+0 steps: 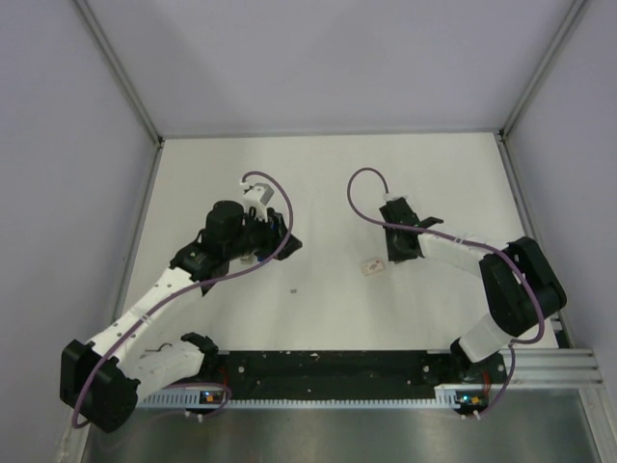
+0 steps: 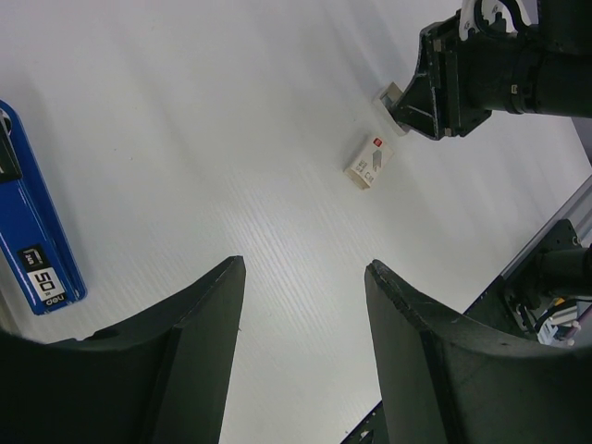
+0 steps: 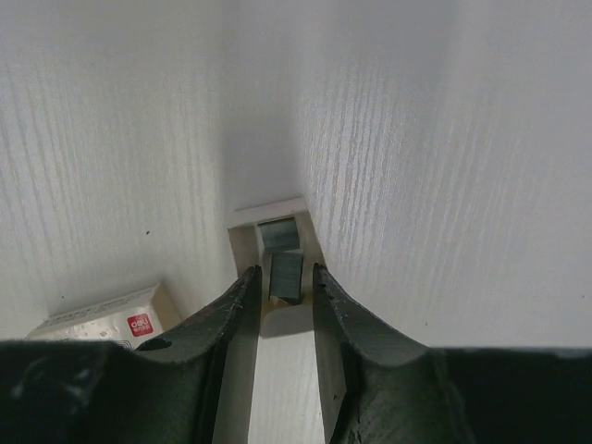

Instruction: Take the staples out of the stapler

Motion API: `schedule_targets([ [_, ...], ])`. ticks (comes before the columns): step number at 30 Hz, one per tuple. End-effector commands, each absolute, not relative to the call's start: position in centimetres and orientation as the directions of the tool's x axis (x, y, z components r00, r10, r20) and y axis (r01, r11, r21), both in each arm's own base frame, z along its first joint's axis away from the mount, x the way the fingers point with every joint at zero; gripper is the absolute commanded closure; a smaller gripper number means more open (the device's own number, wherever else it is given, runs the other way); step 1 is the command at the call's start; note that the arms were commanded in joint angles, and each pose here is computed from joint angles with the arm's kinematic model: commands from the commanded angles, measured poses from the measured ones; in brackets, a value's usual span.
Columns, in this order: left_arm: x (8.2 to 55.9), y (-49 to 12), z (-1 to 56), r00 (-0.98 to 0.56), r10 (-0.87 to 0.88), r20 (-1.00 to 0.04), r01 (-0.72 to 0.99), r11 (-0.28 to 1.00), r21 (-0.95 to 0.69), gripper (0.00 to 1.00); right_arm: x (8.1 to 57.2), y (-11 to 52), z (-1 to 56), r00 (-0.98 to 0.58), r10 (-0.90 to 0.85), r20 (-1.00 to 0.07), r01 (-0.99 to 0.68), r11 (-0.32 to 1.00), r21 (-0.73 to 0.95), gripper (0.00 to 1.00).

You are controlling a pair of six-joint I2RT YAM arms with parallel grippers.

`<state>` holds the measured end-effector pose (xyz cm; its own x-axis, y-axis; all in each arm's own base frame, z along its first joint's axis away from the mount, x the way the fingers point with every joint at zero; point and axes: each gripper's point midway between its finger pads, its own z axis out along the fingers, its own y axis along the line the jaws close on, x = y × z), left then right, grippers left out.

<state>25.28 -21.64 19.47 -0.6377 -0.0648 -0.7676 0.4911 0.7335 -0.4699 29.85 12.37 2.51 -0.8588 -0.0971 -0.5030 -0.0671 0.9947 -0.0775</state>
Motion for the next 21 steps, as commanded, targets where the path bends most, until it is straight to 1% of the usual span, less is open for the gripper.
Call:
schedule_targets([
  [1, 25.6, -22.2, 21.3, -0.582, -0.075, -0.809, 0.539, 0.710, -0.453, 0.39, 31.6, 12.6, 5.2, -0.820, -0.050, -0.570, -0.029, 0.999, -0.046, 0.69],
  [4, 25.6, -22.2, 21.4, -0.581, -0.074, -0.811, 0.541, 0.709, -0.452, 0.39, 31.8, 12.4, 6.1, -0.810, -0.043, -0.585, -0.014, 0.998, -0.054, 0.66],
  [8, 25.7, -22.2, 21.4, -0.582, -0.074, -0.810, 0.539, 0.711, -0.453, 0.39, 32.4, 12.6, 8.7, -0.773, -0.030, -0.633, -0.008, 0.999, -0.037, 0.63],
  [13, 25.7, -22.2, 21.3, -0.582, -0.071, -0.810, 0.538, 0.714, -0.449, 0.39, 32.6, 14.0, 12.3, -0.724, -0.038, -0.688, -0.050, 0.999, -0.002, 0.60],
  [16, 25.8, -22.2, 21.2, -0.583, -0.070, -0.810, 0.536, 0.716, -0.448, 0.39, 32.1, 15.4, 13.7, -0.711, -0.057, -0.701, -0.096, 0.995, 0.016, 0.59],
  [21, 25.9, -22.1, 21.2, -0.583, -0.067, -0.809, 0.534, 0.720, -0.444, 0.39, 29.7, 20.7, 14.3, -0.711, -0.135, -0.690, -0.268, 0.959, 0.088, 0.57],
])
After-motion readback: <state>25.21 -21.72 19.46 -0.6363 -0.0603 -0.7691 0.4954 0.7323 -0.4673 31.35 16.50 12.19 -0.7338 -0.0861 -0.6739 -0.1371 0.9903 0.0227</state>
